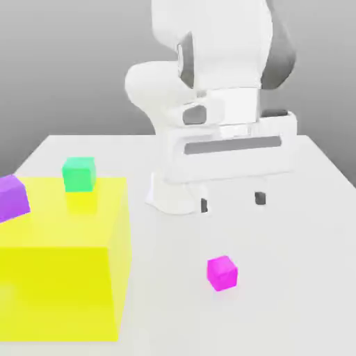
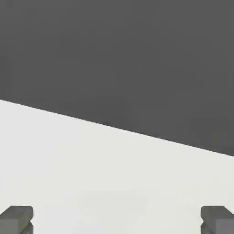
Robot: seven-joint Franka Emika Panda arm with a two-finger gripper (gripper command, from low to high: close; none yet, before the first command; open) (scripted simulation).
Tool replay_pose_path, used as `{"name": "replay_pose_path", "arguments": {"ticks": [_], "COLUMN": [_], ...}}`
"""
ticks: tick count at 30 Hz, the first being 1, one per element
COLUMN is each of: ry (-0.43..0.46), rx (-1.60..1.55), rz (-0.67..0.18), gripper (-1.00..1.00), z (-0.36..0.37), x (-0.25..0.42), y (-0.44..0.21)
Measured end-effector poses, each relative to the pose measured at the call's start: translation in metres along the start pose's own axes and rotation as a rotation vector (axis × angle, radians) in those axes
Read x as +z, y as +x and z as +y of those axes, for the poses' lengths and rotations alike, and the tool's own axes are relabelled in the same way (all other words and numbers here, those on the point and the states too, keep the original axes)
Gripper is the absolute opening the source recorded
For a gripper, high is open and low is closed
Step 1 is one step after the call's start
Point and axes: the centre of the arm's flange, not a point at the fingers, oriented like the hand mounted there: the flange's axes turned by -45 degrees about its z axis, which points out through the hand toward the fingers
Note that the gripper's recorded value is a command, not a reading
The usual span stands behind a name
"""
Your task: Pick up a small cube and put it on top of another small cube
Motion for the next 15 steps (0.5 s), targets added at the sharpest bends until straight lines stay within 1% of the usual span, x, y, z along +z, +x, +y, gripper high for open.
{"name": "replay_pose_path", "arguments": {"ticks": [3, 4, 6, 11, 12, 15], "ry": [0.012, 0.014, 0.016, 0.018, 0.017, 0.017], "rx": [-0.068, -0.081, -0.089, -0.09, -0.09, -0.089], "rz": [-0.132, -0.152, -0.167, -0.172, -0.172, -0.173], "gripper": [0.0, 0.0, 0.0, 0.0, -1.0, -1.0], "z": [-0.02, -0.024, -0.026, -0.027, -0.027, -0.027], "x": [0.067, 0.081, 0.101, 0.142, 0.146, 0.146], "y": [-0.053, -0.062, -0.071, -0.081, -0.082, -0.082]}}
